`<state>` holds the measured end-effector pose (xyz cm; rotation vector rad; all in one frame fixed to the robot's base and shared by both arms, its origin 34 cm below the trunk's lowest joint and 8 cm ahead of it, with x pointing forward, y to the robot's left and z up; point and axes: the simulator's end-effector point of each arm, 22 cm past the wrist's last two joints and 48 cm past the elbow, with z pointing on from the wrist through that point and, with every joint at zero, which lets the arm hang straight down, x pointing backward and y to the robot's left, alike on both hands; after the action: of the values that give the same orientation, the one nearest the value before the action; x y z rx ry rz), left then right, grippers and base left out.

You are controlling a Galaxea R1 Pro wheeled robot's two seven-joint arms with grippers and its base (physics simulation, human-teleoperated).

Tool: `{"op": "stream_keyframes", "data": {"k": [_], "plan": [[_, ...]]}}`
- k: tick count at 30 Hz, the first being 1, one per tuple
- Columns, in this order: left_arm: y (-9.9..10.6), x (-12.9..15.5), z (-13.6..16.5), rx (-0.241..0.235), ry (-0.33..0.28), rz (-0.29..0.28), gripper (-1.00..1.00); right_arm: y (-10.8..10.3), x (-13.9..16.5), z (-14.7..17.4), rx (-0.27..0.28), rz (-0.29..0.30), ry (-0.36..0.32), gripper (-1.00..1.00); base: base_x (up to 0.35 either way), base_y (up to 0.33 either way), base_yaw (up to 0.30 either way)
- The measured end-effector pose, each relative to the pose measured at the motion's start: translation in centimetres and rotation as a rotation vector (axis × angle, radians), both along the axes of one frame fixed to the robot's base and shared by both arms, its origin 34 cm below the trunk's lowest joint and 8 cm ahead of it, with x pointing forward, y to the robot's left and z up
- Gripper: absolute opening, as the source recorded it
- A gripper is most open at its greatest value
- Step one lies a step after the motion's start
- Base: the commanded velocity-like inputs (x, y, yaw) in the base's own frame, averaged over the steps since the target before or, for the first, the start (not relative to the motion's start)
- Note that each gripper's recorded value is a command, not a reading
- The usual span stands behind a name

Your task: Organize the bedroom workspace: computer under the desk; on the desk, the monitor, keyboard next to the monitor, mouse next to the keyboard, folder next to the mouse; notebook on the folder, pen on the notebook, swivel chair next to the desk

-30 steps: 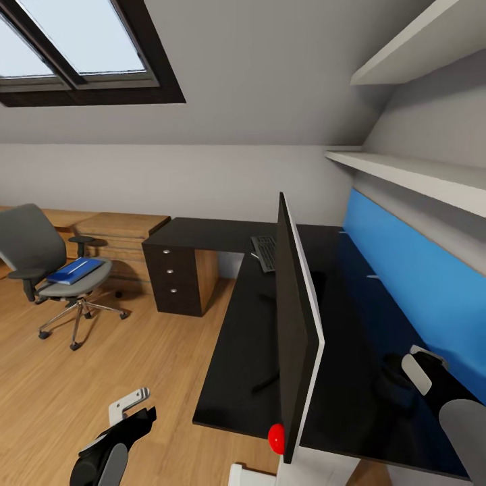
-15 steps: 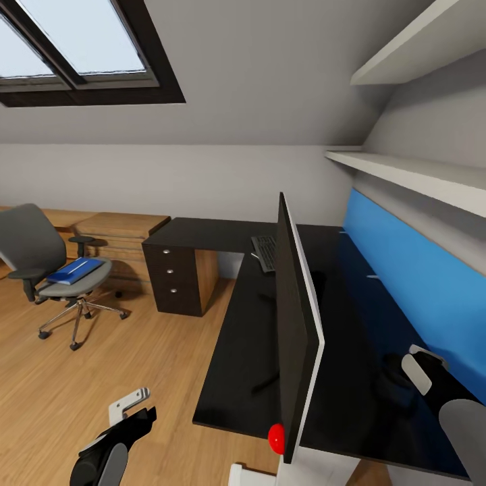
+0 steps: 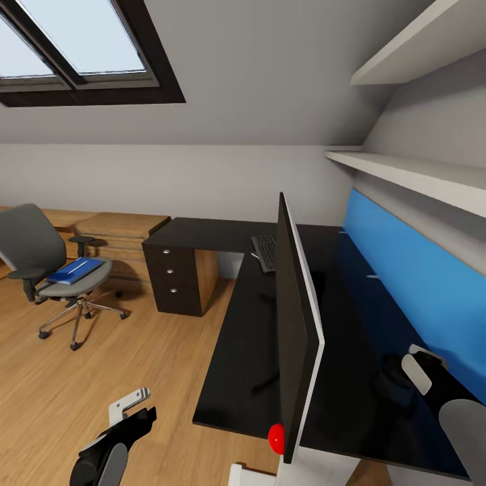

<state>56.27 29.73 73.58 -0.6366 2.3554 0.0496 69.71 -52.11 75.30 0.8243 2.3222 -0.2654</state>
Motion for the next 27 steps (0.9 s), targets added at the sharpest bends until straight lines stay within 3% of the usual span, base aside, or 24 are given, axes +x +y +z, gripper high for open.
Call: {"op": "stream_keyframes", "data": {"k": [27], "plan": [[0.0, 0.0, -1.1, 0.001, -0.001, 0.002, 1.00, 0.0, 0.0, -1.1, -0.002, 0.000, 0.001, 1.00, 0.000, 0.000, 0.000]]}}
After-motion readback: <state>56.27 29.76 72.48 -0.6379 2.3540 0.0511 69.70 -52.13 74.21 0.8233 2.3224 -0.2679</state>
